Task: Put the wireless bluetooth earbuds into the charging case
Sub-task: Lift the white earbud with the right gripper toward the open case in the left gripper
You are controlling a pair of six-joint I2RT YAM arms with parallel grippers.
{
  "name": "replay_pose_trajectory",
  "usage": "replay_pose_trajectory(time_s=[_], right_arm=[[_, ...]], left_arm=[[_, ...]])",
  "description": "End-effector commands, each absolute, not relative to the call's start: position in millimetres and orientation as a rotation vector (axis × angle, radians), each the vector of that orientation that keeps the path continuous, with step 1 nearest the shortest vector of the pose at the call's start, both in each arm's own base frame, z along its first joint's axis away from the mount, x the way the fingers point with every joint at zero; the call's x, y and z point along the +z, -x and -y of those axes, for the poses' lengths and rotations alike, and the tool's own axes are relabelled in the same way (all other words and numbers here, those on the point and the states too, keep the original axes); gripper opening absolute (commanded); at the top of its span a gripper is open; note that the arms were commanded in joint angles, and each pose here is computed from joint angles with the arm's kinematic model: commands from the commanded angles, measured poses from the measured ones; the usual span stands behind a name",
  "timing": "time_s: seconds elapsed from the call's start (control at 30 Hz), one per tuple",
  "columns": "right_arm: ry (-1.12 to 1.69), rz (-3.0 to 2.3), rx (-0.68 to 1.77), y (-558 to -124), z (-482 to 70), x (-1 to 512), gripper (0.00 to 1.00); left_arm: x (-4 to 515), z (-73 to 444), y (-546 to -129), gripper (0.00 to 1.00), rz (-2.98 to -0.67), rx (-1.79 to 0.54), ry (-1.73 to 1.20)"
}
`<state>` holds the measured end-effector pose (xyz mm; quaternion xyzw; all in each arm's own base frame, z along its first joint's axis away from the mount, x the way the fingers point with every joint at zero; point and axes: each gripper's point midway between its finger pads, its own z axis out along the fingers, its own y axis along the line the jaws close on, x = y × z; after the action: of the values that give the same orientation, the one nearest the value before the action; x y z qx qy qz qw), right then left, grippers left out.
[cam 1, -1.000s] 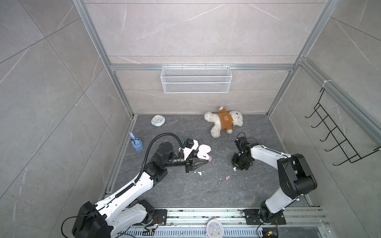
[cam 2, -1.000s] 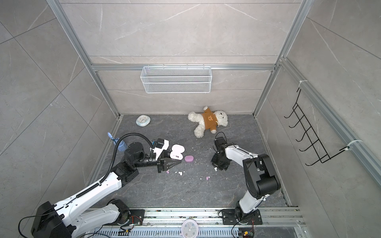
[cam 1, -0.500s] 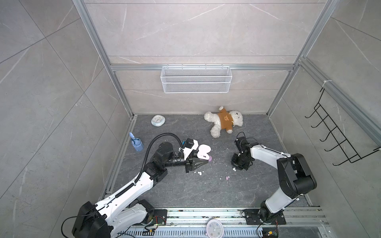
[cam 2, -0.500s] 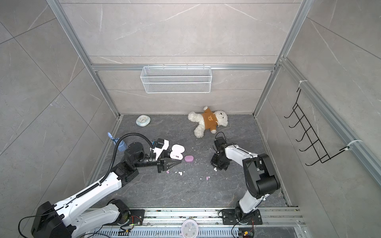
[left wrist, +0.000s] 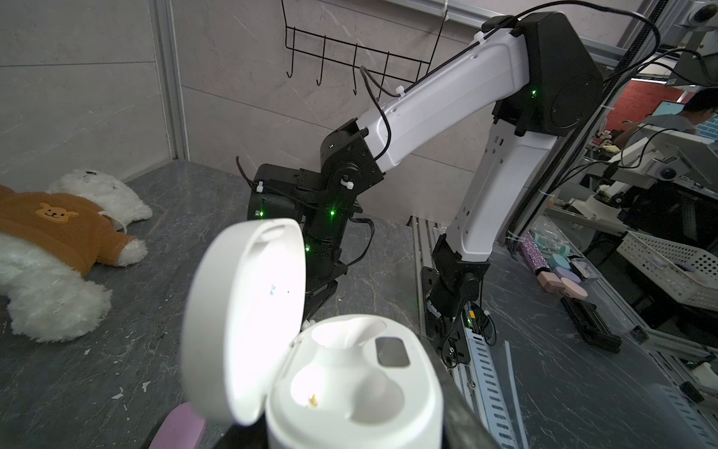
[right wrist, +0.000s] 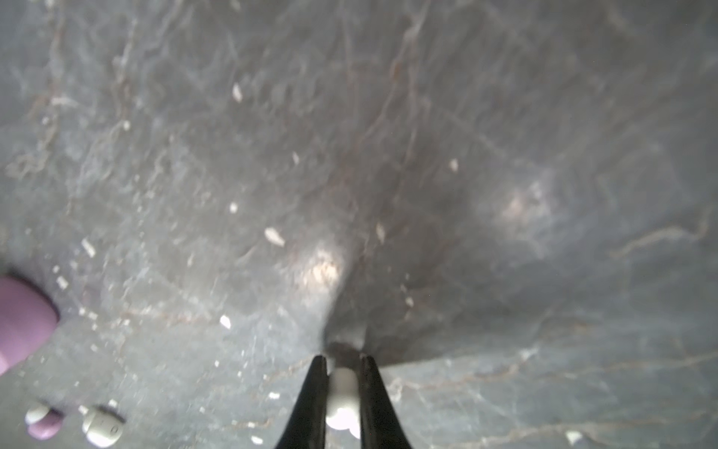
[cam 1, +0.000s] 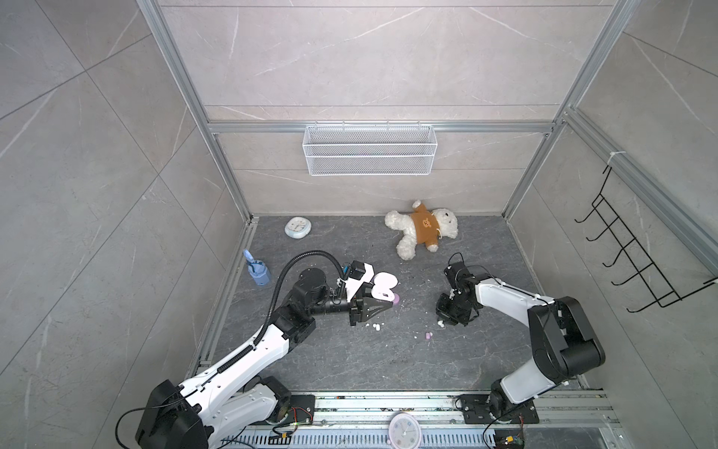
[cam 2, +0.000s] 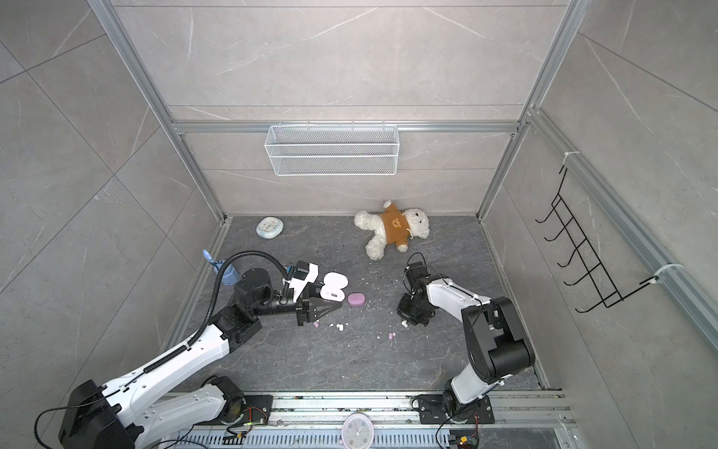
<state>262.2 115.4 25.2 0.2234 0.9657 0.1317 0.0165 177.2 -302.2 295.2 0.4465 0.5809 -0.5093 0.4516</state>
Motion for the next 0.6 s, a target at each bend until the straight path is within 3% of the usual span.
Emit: replay_pose_trajectory(time_s=[0.0,0.2,0.57], right_arm=[[-0.643,-2.917,0.554,-268.3,-128.1,55.0,0.10],[-0.529,-2.746,0.780,-280.5,-147.7,120.8,0.09],[-0.209,-2.340,1.132,-280.5,-184.0,290.6,0.09]], left_arm=[[319.2,304.3,-176.1,0.28,-1.343,-1.279,-1.101],[322.1,308.9,-179.9,0.28,-1.328,-1.295,-1.101],[339.5,320.3,-186.0,0.28,-1.257,-1.343,-1.115]])
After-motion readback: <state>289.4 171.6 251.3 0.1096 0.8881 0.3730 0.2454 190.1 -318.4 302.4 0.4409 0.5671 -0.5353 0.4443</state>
